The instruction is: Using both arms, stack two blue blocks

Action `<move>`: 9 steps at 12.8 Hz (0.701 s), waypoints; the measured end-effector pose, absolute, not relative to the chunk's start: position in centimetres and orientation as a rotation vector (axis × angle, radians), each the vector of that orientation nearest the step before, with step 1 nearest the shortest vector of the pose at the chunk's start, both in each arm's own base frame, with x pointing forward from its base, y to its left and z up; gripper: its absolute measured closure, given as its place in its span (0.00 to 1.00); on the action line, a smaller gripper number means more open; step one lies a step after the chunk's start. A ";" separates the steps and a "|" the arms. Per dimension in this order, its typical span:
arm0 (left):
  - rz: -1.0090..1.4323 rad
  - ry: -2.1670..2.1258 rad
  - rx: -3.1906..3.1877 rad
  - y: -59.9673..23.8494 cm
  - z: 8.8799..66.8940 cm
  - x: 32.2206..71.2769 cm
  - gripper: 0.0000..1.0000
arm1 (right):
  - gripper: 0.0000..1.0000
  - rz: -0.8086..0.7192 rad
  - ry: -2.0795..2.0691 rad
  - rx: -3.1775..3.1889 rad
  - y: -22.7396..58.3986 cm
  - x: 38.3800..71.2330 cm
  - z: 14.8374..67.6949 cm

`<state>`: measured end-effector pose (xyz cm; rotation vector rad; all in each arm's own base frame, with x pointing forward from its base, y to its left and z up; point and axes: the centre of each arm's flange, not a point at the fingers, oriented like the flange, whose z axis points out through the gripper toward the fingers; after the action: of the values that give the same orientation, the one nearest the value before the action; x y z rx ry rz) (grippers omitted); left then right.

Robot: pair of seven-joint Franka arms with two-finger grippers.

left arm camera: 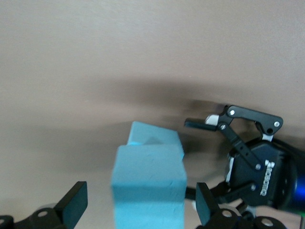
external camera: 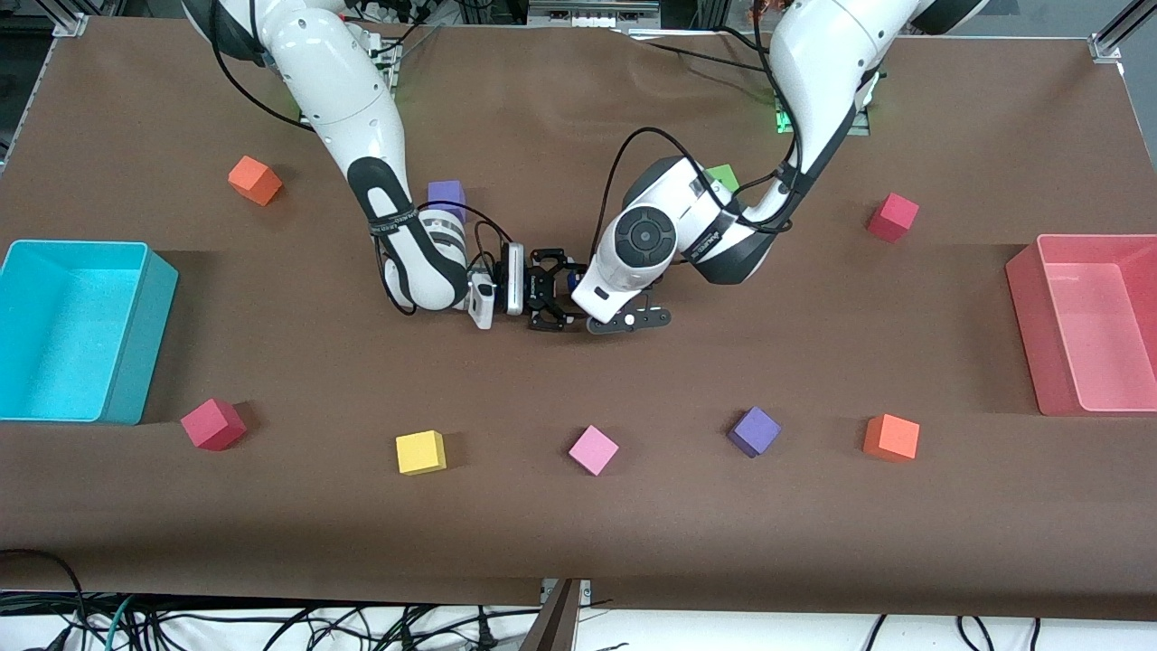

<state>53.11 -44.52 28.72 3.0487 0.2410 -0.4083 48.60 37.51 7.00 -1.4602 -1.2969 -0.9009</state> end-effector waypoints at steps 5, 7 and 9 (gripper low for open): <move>-0.356 0.268 3.104 -40.2 41.7 53.0 0.00 | 0.00 -0.912 -1.413 -1.497 33.5 53.8 8.6; -0.333 0.277 3.096 -35.3 47.2 54.1 0.00 | 0.00 -0.839 -1.477 -1.539 30.8 56.8 10.5; -0.335 0.306 3.091 -28.1 50.7 56.3 0.00 | 0.00 -0.727 -1.535 -1.607 28.5 59.5 13.9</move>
<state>56.33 -28.08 50.67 3.0913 0.3057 -0.3352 59.53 28.46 13.94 -1.6074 -1.5345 -0.7270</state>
